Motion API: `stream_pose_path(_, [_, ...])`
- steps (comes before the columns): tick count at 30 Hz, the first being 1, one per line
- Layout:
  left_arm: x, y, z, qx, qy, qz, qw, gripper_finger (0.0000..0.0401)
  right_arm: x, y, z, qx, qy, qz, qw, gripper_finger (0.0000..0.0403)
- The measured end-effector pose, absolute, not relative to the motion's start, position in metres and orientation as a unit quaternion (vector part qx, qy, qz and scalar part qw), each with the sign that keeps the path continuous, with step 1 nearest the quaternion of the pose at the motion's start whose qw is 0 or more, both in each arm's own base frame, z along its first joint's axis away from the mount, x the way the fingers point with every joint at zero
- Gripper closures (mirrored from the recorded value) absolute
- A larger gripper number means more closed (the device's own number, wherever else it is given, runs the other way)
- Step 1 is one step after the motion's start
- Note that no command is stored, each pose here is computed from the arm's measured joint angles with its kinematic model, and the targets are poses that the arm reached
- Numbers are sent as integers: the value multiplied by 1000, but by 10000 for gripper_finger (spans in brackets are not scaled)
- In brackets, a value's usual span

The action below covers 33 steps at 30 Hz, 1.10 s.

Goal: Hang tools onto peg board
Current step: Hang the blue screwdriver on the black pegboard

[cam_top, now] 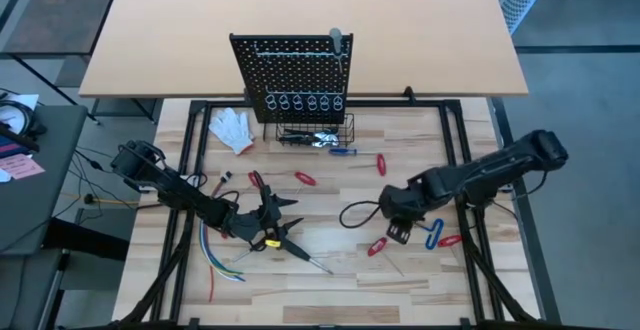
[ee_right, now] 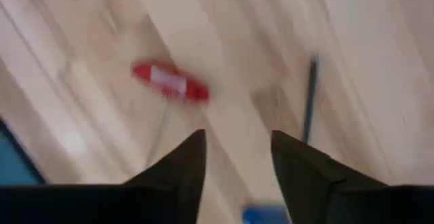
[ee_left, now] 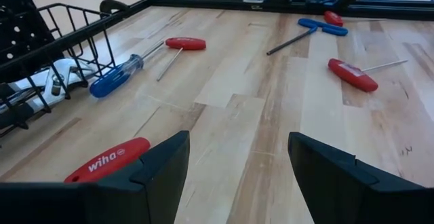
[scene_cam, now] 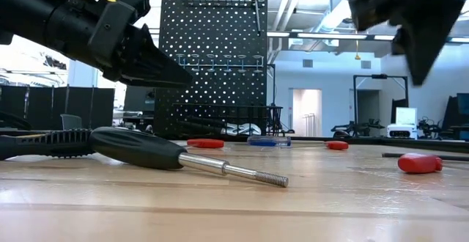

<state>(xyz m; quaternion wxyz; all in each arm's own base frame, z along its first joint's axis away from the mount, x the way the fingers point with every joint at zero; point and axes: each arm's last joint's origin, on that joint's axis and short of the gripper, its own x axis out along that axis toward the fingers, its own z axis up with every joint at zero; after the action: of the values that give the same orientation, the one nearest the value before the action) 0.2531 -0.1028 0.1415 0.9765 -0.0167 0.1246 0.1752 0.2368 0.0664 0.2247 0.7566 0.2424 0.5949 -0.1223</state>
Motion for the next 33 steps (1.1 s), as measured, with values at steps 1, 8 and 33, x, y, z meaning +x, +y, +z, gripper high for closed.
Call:
stream_pose_path(1, [253,-103,141,-17,125,175,977,157,240,64,221,238,575,-125,773,205])
stream_pose_path(8, [253,-103,141,-17,125,175,977,157,253,22,206,115,490,-196,842,188])
stream_pose_path(33, [253,-103,141,-16,127,175,976,157,258,-134,127,71,512,-167,840,269])
